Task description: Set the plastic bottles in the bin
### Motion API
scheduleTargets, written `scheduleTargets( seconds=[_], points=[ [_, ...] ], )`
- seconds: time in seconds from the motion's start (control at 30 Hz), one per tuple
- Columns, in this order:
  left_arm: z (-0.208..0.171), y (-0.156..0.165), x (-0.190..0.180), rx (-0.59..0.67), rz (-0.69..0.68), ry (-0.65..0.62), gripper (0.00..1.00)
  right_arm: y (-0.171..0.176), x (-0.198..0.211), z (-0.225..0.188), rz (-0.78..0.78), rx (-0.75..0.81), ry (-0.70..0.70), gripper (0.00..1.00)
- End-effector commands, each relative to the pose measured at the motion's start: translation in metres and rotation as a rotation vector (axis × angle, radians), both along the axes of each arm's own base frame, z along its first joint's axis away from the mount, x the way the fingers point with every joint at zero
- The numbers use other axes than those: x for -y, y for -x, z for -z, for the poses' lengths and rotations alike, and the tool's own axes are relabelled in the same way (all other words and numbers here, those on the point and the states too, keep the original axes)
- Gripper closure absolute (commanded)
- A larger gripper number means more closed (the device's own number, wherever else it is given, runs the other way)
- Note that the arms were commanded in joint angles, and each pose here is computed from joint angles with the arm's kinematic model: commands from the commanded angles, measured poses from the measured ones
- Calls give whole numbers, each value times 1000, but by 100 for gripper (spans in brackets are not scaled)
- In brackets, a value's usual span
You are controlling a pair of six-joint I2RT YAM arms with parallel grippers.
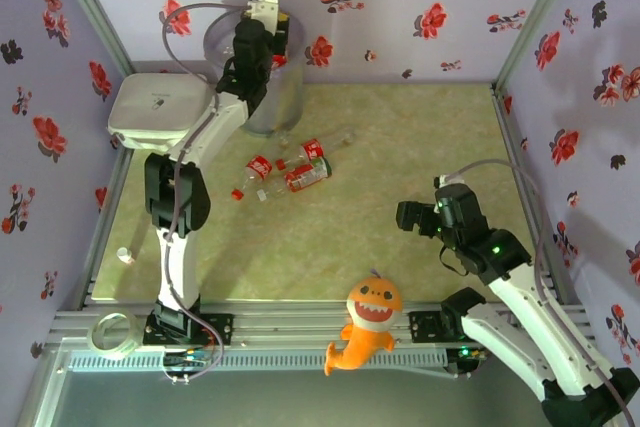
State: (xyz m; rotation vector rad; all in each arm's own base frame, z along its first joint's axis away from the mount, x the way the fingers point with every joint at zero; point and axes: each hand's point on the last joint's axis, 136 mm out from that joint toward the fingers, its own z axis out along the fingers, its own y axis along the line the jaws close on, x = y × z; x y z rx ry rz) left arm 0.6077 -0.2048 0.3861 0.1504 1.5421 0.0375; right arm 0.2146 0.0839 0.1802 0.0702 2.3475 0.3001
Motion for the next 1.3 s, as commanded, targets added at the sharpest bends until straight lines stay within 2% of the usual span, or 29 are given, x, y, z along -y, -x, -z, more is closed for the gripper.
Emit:
scheduleTargets(
  seconds=[0.0,0.13,0.3,0.33,0.43,0.57,0.93,1.13,1.27],
  points=[
    [12,-2,-6,-68,-22,-50,69,0,7,5,22,-3,27,1],
    [35,-4,-5,-141,-18,-40,66,0,6,6,21,-4,27,1],
    [58,-6,2,-207,9,-29,53,-1,6,5,21,-3,23,1],
    [60,-6,2,-214,9,-26,48,0,6,4,21,-3,24,1],
    [61,-6,0,-222,6,-9,22,0,7,4,23,-3,25,1],
    [51,-2,2,-212,24,32,0,-1,6,5,24,-4,21,1],
    [14,8,0,-178,51,34,0,-1,4,5,17,-8,17,1],
    [-40,25,-9,-109,54,53,0,-1,4,2,18,-3,14,1],
    [-76,51,-24,-78,45,48,0,-1,3,2,19,-3,6,1]
  ],
)
